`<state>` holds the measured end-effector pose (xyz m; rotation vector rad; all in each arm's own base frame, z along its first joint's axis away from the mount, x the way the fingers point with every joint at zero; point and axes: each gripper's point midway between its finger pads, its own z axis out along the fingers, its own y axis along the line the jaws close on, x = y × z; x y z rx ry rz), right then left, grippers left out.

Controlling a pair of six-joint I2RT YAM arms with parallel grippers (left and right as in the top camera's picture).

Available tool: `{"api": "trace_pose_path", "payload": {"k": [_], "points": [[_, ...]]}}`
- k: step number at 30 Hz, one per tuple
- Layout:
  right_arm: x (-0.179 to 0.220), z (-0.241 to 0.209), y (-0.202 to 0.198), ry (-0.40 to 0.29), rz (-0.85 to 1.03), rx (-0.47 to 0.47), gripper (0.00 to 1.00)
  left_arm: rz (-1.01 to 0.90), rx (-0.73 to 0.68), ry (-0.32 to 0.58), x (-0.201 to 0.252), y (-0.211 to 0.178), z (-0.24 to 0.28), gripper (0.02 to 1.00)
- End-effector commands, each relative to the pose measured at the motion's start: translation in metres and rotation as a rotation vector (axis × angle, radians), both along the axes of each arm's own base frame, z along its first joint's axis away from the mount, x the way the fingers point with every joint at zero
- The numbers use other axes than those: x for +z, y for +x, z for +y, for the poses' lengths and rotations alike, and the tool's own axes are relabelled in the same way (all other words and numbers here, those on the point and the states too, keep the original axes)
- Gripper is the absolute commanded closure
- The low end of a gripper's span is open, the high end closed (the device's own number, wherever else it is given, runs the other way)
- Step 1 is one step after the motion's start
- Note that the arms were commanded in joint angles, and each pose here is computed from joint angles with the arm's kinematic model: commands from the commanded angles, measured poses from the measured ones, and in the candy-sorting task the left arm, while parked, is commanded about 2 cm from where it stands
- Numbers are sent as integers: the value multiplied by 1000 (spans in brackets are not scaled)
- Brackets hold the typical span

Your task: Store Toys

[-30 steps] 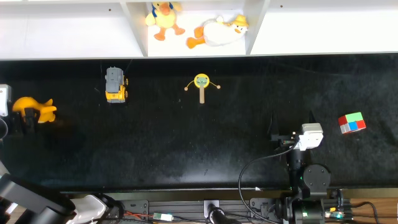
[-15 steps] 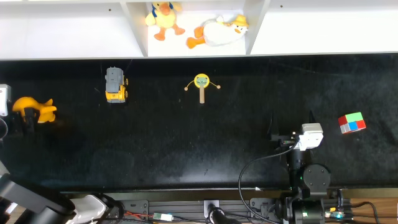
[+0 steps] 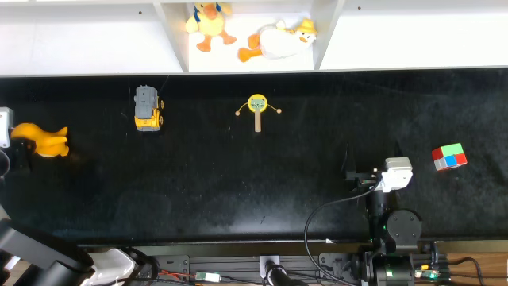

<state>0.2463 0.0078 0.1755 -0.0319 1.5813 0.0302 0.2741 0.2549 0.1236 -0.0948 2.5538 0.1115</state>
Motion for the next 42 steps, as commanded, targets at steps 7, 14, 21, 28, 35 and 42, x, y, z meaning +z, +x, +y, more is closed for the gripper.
{"api": "trace_pose_path", "payload": {"k": [7,14,21,28,35,42], "points": [[-4,0,0,5,2,3,7,-131,84,-53,36,14,-4,875],[-4,0,0,5,2,3,5,-230,138,-65,68,34,-19,877],[-4,0,0,5,2,3,5,-308,196,-20,87,79,-33,869],[-4,0,0,5,2,3,5,-348,207,-19,103,113,-38,873],[-4,0,0,5,2,3,7,-361,236,-7,115,137,-29,873],[-4,0,0,5,2,3,7,-326,229,-22,104,154,-26,871]]}}
